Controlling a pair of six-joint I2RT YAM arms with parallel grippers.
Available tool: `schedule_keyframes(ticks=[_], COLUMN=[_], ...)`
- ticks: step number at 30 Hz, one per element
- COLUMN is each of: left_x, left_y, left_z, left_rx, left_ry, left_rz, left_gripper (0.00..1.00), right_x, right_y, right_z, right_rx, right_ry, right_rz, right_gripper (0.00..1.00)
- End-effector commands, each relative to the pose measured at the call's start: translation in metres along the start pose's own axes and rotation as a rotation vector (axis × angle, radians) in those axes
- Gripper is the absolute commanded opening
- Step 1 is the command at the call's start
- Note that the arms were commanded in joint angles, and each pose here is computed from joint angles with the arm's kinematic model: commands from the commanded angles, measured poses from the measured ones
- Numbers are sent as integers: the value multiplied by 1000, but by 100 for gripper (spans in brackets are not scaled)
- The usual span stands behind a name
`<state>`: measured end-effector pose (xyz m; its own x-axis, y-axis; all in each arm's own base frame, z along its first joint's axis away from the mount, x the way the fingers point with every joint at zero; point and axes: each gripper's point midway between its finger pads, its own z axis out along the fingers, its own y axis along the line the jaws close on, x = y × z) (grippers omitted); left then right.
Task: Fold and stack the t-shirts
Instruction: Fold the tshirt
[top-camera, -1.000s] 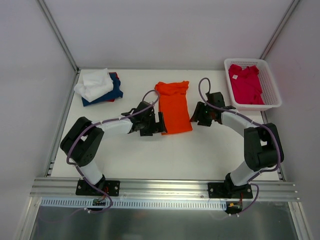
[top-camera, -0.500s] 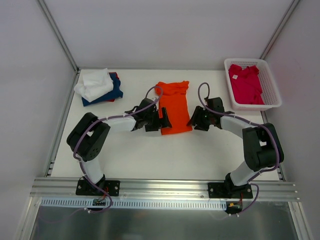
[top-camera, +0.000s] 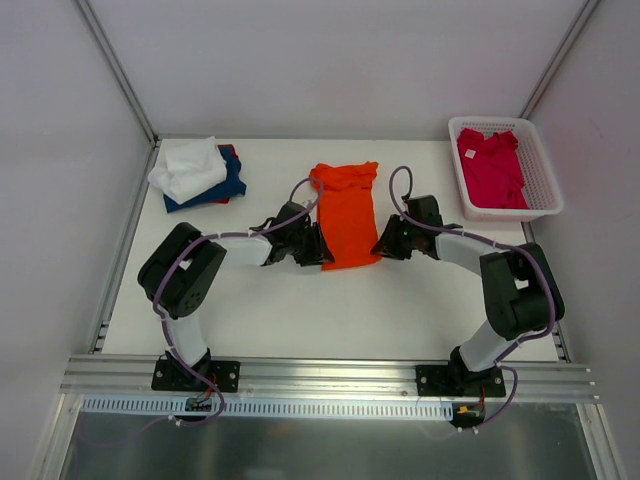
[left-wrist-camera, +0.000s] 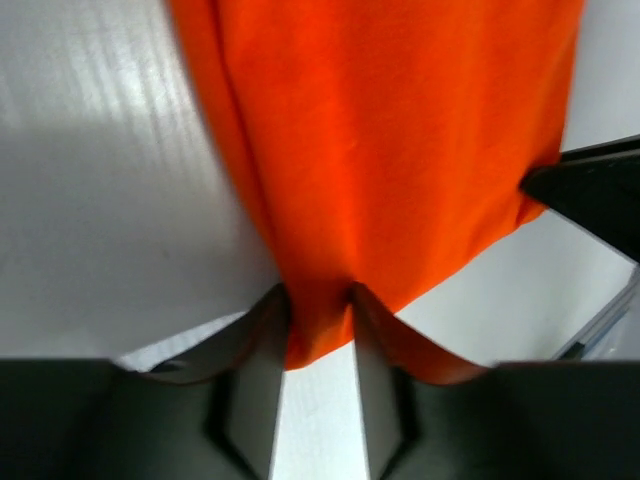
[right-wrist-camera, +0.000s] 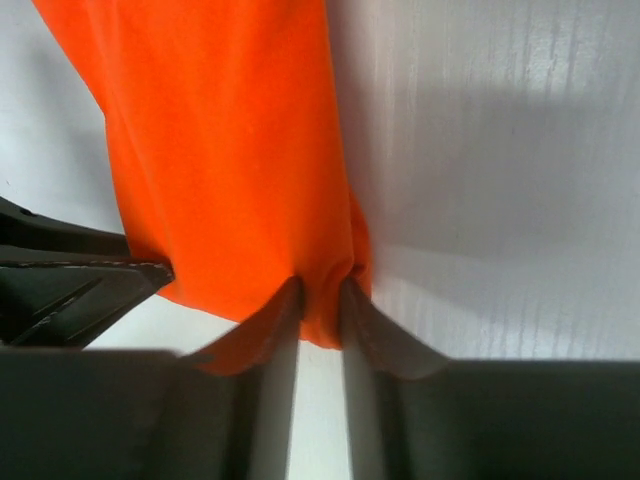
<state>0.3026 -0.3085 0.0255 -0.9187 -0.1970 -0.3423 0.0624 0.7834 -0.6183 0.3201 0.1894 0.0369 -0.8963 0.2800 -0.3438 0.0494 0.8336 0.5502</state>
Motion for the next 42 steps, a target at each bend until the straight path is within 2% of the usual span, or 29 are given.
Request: schedule_keyframes(ticks=[1,7,11,17,29,33,42], left_x=[36,44,50,69,91,81,52], left_y=[42,47,47,40,-13,-27,-52], left_z=[0,-4,-7,-20,-80,-96,-110], left_rx=[-123,-130,-128,-116,-48,-28,-26], left_ry=[102,116,123,137,70,21,-45], left_rz=[-30,-38,-36,-26,39,51,112], left_gripper=[28,8,0,0,0,0,0], right_x=[0,8,16,42,71,66,54], right_y=[11,13,15,16,42,50,71], right_z=[3,5,3,-10,-94,-114,-117], right_rx=[-43,-45,-43,-25,-30,-46,-57], right_ry=[-8,5,8,-2,-152,-196,-208], right_rz=[-10,-18,-28,-55,-172,-181,-222], right_gripper=[22,4,0,0,0,0,0])
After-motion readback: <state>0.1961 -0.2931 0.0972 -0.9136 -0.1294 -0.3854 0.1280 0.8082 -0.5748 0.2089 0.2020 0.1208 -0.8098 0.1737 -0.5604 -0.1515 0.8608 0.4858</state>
